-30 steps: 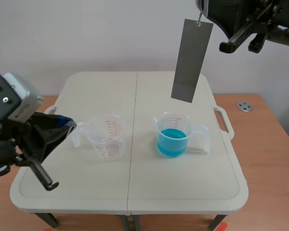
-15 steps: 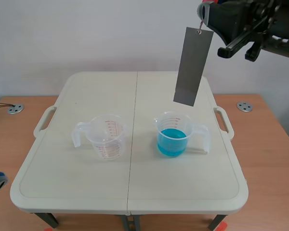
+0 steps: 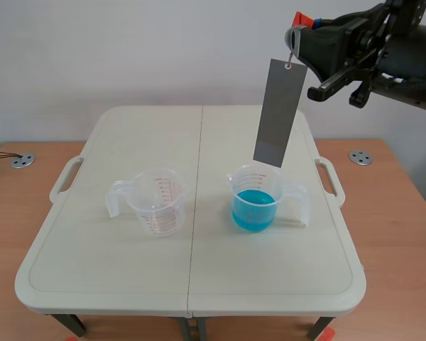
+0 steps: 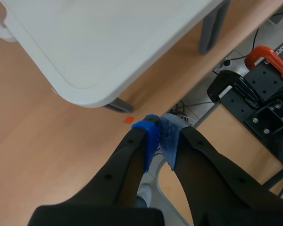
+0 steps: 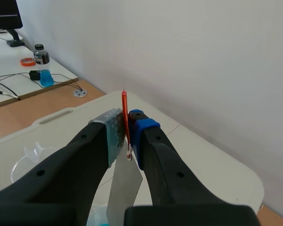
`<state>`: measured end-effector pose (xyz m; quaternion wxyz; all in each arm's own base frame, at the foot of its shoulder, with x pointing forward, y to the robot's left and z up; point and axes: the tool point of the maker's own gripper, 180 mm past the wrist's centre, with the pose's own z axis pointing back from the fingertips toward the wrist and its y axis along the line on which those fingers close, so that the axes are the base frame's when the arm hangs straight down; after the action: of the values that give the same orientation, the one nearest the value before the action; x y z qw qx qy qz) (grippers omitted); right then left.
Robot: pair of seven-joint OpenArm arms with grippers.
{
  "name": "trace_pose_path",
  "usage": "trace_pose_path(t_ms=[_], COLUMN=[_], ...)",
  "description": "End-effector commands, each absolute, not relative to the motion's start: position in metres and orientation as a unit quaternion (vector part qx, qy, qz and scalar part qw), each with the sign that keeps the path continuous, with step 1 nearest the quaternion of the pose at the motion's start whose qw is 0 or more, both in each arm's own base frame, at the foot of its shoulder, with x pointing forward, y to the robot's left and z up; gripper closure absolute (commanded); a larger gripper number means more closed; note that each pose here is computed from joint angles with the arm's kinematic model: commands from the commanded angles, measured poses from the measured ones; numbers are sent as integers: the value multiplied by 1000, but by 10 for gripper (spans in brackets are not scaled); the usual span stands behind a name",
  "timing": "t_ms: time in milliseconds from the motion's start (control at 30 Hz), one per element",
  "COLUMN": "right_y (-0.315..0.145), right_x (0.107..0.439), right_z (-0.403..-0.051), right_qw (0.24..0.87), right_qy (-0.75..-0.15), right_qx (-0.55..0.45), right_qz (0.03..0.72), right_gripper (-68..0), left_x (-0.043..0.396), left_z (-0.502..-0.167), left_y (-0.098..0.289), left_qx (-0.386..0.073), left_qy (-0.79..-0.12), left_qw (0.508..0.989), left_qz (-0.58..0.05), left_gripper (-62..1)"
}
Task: Hold the metal plate by the orange handle, dip it into the blue solution, take it out and point at it, then put the plate back in the beaker on the left.
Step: 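Lower the plate into the blue solution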
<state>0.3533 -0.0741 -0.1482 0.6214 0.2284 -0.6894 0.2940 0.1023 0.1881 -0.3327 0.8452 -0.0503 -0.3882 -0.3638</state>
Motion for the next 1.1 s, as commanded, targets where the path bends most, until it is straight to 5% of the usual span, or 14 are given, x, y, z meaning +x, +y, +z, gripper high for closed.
trace_pose_path(t_ms=[0, 1067], right_y=[-74, -66], right_x=[355, 366], right_z=[-141, -213], right_qw=[611, 662], right_qy=[-699, -658], right_qx=[235, 240], right_qz=[288, 268], right_gripper=[-13, -13], left_x=[102, 82], left_z=[-328, -339], left_y=[183, 186], left_qx=[-59, -65], left_qy=[-397, -362], left_qw=[841, 851], left_qz=[-363, -375], left_gripper=[-25, -25])
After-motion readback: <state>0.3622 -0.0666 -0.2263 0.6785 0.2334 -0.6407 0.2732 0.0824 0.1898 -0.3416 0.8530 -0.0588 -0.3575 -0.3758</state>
